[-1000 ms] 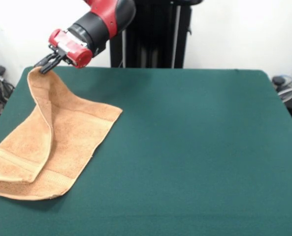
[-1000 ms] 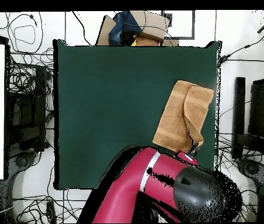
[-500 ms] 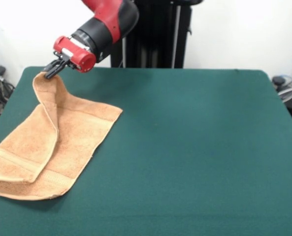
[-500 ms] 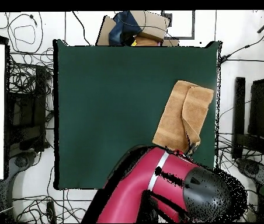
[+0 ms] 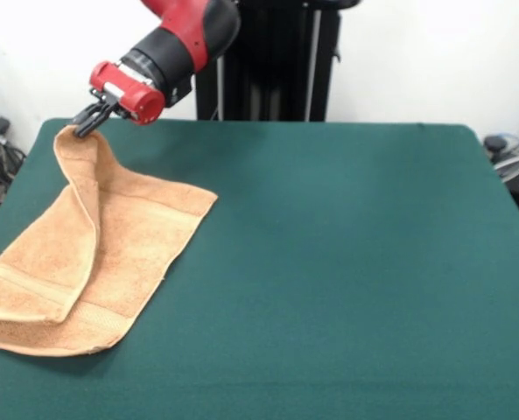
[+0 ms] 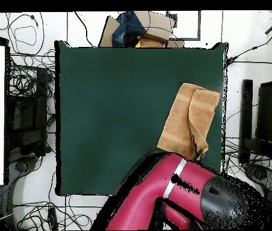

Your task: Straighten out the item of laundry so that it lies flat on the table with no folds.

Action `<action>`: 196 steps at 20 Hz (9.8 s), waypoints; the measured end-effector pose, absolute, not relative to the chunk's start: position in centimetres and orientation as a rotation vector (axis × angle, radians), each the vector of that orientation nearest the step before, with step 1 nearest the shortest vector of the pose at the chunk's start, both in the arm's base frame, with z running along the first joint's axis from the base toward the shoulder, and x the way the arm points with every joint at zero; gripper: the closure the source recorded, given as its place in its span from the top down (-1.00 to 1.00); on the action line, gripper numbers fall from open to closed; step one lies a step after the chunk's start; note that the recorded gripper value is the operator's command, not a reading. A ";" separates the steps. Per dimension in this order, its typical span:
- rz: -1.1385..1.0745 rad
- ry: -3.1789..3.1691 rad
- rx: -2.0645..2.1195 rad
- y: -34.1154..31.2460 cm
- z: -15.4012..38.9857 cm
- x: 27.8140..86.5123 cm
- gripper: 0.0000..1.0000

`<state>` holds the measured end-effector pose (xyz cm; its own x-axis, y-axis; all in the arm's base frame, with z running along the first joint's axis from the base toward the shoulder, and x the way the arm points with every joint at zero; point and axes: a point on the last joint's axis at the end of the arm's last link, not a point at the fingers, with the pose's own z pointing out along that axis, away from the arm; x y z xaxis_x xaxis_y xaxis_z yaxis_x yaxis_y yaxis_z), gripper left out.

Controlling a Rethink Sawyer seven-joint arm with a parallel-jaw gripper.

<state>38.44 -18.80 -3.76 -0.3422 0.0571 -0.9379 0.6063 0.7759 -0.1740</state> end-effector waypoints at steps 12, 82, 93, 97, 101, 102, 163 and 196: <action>-0.554 1.872 0.581 -21.9 -3.4 35.6 -1.00; -0.565 1.884 0.459 -26.2 -11.0 31.3 1.00; -0.654 1.945 0.274 -21.6 -1.2 36.2 1.00; -0.716 1.989 0.247 -20.6 3.0 37.2 1.00; -0.766 2.023 0.244 -20.0 5.8 38.0 1.00; -0.772 2.029 0.243 -19.8 6.1 38.1 1.00; -0.741 2.523 -0.285 -10.5 10.1 55.0 1.00; -0.435 2.474 0.094 -7.9 10.2 68.3 1.00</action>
<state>68.34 -7.93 10.20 -0.8069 -0.0350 -0.5896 0.1681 0.9434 -0.2860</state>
